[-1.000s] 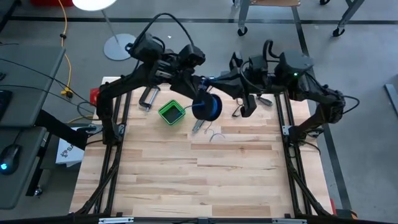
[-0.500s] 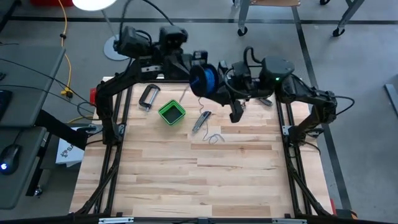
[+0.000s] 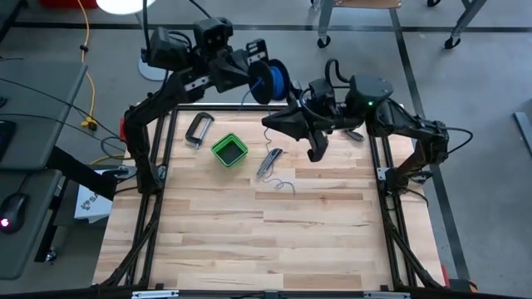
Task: Coil cords
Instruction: Coil the blue wire onto the spool
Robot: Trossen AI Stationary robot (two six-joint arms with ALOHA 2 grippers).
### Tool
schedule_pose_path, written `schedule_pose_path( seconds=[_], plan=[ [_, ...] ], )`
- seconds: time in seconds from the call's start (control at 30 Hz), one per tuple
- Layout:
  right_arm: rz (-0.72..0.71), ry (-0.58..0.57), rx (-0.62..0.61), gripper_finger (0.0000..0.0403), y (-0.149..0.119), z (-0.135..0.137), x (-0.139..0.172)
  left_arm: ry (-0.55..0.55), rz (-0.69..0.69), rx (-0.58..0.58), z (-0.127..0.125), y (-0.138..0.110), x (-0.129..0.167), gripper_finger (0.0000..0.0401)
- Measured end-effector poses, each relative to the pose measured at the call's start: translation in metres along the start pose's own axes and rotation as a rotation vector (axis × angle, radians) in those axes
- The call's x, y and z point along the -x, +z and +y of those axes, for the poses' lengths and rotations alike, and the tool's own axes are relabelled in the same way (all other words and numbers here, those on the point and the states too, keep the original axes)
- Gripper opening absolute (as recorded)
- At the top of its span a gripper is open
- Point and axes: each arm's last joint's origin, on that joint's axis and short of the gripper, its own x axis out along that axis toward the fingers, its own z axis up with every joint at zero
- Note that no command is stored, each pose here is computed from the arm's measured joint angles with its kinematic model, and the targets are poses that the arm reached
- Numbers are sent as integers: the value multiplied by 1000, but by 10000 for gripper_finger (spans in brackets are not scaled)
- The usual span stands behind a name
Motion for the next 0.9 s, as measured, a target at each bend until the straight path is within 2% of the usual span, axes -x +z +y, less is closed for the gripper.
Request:
schedule_pose_path(
  seconds=[0.1,0.23,0.4,0.5,0.6,0.73,0.9],
  plan=[
    [-19,-4,-9,0,1,0,0,15,0,-14,-1,7,6,1],
    [-40,-68,-35,13,1,-2,-1,33,-23,-30,-2,13,11,1],
    [-2,-97,-37,92,-8,-5,-6,43,-55,-71,-9,21,14,1],
    [-28,-113,20,151,-3,-5,-4,40,-46,-68,-6,19,14,1],
    [-15,-180,99,187,-6,-8,-6,44,-45,-66,-4,18,14,1],
    [2,-239,173,194,-8,-10,-6,33,-54,-99,-13,23,15,1],
    [9,-242,192,169,-8,-10,-5,39,-50,-130,-14,24,15,1]
  ],
)
